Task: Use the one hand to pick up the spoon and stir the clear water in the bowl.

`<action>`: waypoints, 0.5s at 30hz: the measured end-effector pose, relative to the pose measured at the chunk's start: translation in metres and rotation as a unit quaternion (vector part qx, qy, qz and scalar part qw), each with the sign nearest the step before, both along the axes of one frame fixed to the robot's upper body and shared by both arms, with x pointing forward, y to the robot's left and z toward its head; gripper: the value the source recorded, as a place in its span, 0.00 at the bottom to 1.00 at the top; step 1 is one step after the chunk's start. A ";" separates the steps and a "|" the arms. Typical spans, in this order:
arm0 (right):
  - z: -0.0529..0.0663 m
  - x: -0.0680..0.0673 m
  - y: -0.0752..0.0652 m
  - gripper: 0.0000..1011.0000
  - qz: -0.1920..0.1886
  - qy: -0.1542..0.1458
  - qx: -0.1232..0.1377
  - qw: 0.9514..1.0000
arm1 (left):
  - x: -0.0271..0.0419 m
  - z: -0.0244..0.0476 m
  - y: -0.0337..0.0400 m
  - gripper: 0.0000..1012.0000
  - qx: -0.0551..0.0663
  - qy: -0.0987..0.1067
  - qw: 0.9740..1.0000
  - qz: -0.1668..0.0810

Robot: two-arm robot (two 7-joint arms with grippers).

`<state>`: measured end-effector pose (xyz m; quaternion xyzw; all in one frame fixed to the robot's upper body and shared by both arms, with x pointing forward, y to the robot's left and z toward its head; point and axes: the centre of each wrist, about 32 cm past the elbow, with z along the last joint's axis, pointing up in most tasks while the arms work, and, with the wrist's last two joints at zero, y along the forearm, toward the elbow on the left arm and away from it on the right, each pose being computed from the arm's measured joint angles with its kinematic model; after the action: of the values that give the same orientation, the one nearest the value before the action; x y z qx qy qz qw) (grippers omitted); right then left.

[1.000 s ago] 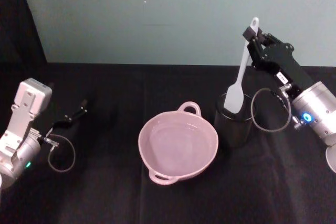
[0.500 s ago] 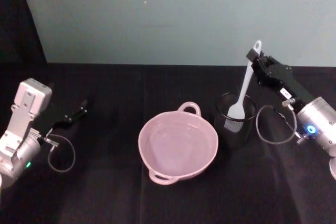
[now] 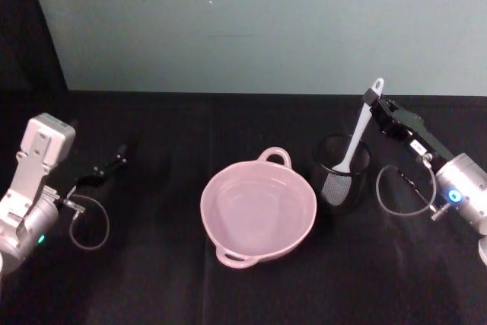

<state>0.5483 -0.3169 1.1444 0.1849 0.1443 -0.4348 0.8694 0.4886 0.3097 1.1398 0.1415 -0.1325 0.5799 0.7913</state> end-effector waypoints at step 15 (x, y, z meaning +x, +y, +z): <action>-0.009 -0.002 0.000 0.13 -0.003 0.015 0.040 0.999 | 0.0000 0.0000 0.0000 0.99 0.000 0.000 1.000 0.000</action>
<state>0.5459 -0.3167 1.1355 0.2130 0.1739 -0.4338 0.8580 0.4886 0.3097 1.1398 0.1415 -0.1324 0.5799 0.7913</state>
